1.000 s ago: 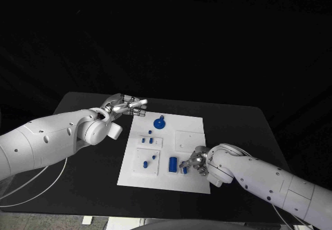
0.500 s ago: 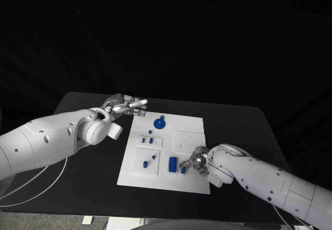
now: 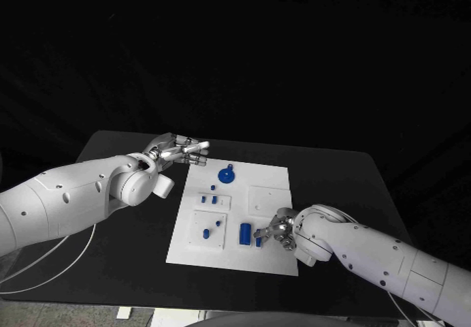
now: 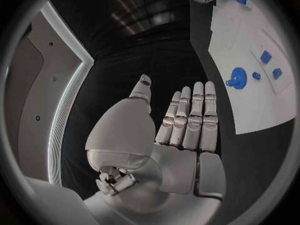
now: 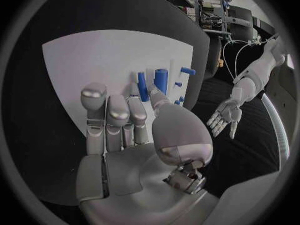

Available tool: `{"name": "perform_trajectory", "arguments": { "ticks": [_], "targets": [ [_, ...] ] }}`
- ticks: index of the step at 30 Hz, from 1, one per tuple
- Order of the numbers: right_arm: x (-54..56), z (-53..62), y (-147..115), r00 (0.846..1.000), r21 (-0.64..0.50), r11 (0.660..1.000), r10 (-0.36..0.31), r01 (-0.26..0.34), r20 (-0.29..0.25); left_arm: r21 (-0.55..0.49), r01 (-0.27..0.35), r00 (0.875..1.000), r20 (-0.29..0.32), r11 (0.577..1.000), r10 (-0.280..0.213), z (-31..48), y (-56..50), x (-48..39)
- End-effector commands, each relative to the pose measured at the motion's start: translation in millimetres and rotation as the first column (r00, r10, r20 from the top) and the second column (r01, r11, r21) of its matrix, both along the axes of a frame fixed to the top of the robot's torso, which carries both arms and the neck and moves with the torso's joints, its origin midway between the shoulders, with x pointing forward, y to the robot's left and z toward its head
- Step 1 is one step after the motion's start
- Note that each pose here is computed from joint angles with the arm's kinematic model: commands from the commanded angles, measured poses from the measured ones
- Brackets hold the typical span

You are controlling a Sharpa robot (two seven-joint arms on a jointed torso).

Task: Assemble the parts on the task board

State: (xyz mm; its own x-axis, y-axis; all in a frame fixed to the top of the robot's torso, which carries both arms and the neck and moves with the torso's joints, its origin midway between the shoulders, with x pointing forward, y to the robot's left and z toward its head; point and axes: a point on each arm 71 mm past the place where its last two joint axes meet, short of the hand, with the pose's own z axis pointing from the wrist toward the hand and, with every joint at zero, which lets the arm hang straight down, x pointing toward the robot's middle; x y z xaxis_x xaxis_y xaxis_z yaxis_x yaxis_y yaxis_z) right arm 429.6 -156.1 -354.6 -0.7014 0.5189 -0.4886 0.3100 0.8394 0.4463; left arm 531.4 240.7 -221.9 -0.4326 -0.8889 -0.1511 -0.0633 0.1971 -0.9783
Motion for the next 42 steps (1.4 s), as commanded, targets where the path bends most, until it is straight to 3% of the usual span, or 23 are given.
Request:
{"name": "perform_trajectory", "arguments": {
  "ticks": [1,12,18,20,25,28,32,40,42],
  "targets": [
    [-0.9,1.1,3.9,0.999,0.009,0.999,0.032,-0.032,0.007,-0.008,0.016,1.000,0.003,1.000,-0.016,0.6,-2.5,-0.4],
    [0.3,3.8,1.5,0.998,0.010,0.999,0.035,-0.035,0.043,-0.005,0.013,1.000,0.004,1.000,-0.013,0.5,-1.3,-0.3],
    [3.4,11.6,-9.4,0.991,0.048,0.999,0.014,-0.021,0.136,-0.003,0.011,1.000,0.003,1.000,-0.011,0.4,-0.1,-0.5],
    [5.3,15.9,-14.0,0.981,0.062,0.998,0.010,-0.022,0.192,-0.002,0.011,1.000,0.003,1.000,-0.011,0.3,0.3,-0.5],
    [9.4,26.7,-20.6,0.940,0.070,0.996,0.028,-0.055,0.339,-0.001,0.009,1.000,0.002,1.000,-0.009,0.3,0.9,-0.5],
    [10.7,33.5,-22.5,0.895,0.055,0.994,0.064,-0.098,0.441,-0.001,0.009,1.000,0.002,1.000,-0.009,0.3,1.3,-0.5],
    [9.3,38.6,-20.6,0.833,0.023,0.986,0.128,-0.167,0.539,-0.001,0.009,1.000,0.002,1.000,-0.009,0.2,1.3,-0.5],
    [2.1,38.2,-10.6,0.737,-0.042,0.961,0.238,-0.275,0.633,-0.002,0.012,1.000,0.001,1.000,-0.012,0.0,-0.1,-0.5],
    [0.3,36.9,-8.6,0.723,-0.060,0.955,0.260,-0.291,0.640,-0.002,0.013,1.000,0.001,1.000,-0.013,-0.1,-0.2,-0.6]
  ]
}}
